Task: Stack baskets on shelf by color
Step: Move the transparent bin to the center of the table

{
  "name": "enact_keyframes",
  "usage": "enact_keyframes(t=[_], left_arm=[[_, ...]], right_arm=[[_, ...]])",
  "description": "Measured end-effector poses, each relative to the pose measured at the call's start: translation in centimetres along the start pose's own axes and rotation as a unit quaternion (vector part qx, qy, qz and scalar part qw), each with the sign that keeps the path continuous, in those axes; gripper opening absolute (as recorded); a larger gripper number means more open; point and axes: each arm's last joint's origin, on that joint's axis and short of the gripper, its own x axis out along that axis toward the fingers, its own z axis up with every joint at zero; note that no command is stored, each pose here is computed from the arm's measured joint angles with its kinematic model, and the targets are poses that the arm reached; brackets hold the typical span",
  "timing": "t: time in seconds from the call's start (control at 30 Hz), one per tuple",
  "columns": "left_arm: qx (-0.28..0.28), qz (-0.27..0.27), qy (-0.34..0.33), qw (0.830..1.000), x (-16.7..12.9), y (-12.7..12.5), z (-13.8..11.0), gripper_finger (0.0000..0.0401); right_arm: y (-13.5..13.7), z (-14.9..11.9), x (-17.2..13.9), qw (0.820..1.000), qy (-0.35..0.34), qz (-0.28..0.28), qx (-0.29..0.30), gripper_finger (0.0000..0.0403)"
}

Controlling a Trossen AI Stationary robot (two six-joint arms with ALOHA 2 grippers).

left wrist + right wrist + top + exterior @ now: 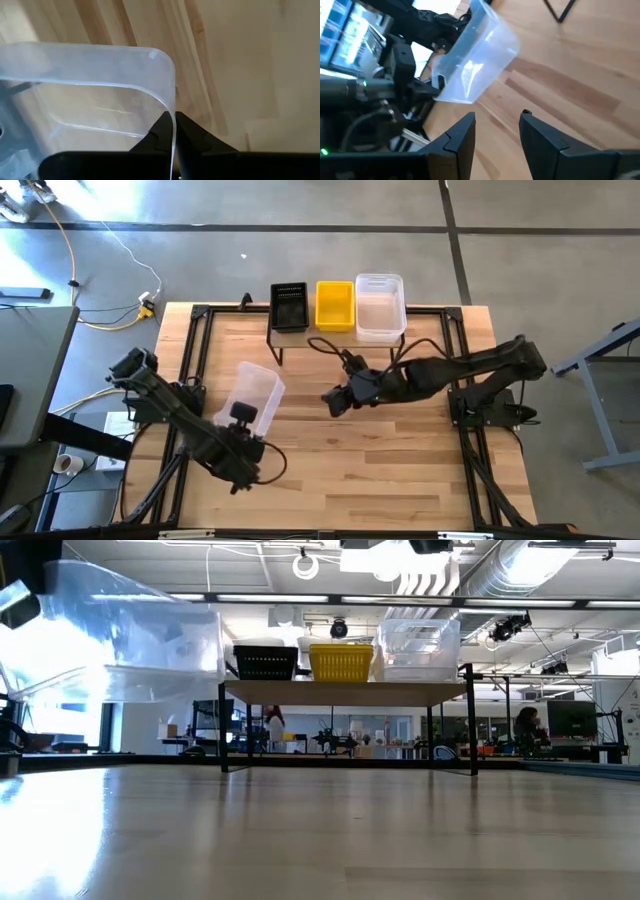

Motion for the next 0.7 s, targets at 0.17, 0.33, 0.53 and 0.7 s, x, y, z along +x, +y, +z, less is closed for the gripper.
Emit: enact_keyframes(t=[0.17,0.33,0.53,0.7], left_arm=[[0.010,0.016,0.026,0.999,1.5,-0.9,1.0,0.0000],[0.003,0.013,0.027,1.000,1.9,-1.2,1.4,0.0000],[-0.030,-0.001,0.013,0.999,0.3,-0.2,2.1,0.0000],[-0.031,-0.006,-0.027,0.999,-1.7,1.0,3.0,0.0000]], right_arm=[[-0.7,-1.2,2.0,0.997,-0.017,0.058,0.040,0.0138],[-0.2,-1.8,2.5,0.991,-0.039,0.124,0.040,0.0138],[1.2,-1.0,1.5,0.987,-0.064,0.149,0.011,0.0138],[2.8,0.4,0.1,0.980,-0.087,0.175,-0.045,0.0138]])
